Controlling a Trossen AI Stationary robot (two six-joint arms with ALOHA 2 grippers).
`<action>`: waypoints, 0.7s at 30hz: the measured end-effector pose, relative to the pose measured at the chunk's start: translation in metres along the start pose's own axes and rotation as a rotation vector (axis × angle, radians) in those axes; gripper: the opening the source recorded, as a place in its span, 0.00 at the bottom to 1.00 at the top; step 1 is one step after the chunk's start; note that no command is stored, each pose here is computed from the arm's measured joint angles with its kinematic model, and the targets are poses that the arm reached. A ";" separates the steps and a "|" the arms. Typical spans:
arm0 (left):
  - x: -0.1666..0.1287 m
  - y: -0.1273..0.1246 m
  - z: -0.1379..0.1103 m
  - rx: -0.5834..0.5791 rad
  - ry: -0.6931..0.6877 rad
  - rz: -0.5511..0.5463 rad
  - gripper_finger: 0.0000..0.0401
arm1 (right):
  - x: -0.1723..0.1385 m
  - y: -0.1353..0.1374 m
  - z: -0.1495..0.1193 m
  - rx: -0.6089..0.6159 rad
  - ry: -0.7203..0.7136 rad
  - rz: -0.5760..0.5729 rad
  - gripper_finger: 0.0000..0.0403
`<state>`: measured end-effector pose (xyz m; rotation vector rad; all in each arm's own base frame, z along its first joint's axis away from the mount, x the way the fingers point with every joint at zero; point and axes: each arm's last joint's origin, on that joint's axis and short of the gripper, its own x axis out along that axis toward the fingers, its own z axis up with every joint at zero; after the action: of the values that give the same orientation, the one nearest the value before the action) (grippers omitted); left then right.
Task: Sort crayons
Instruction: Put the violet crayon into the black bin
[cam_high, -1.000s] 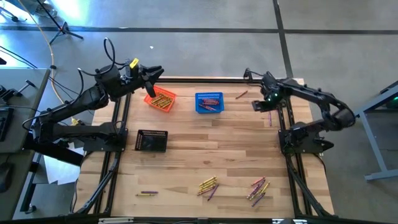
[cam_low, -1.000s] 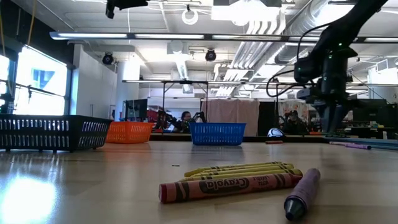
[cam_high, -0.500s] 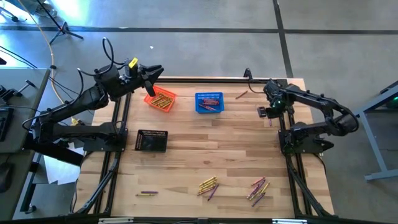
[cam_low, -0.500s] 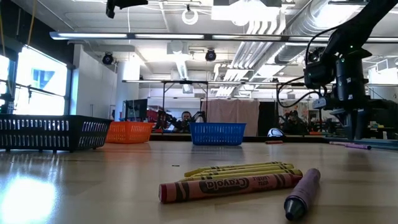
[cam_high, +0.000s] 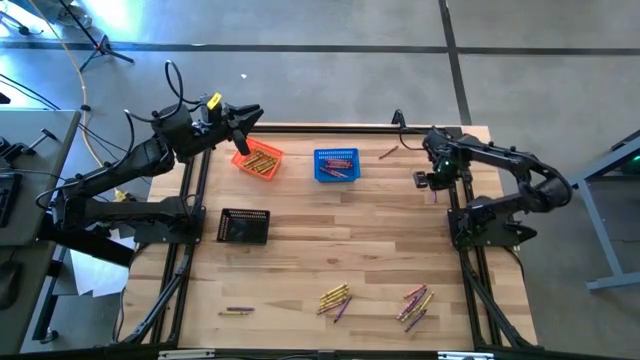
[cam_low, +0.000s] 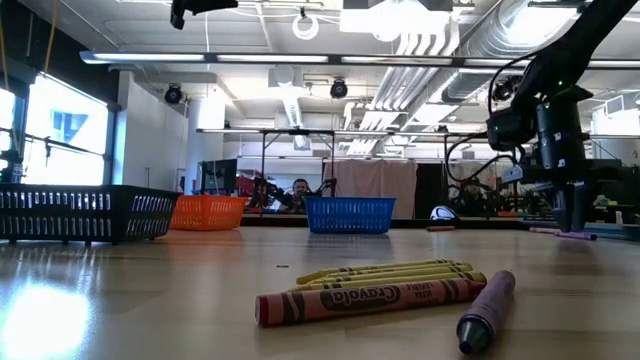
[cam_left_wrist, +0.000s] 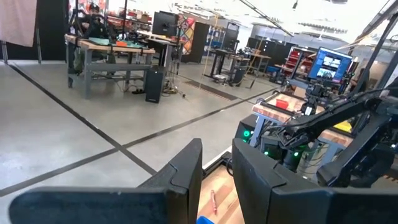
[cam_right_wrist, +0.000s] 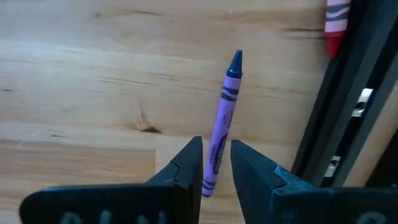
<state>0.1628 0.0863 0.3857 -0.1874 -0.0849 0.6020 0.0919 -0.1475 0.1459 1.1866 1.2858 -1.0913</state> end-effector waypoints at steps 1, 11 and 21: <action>0.000 0.000 0.000 0.009 0.000 0.000 0.18 | 0.002 0.000 0.002 0.002 0.005 -0.002 0.17; 0.000 0.000 0.000 0.026 0.001 0.000 0.18 | 0.018 -0.002 0.013 -0.038 0.088 0.021 0.16; 0.000 0.000 0.000 0.047 0.001 0.000 0.18 | 0.019 -0.006 0.015 -0.059 0.100 0.057 0.03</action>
<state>0.1628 0.0863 0.3855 -0.1421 -0.0691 0.6036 0.0874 -0.1619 0.1263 1.2392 1.3431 -0.9568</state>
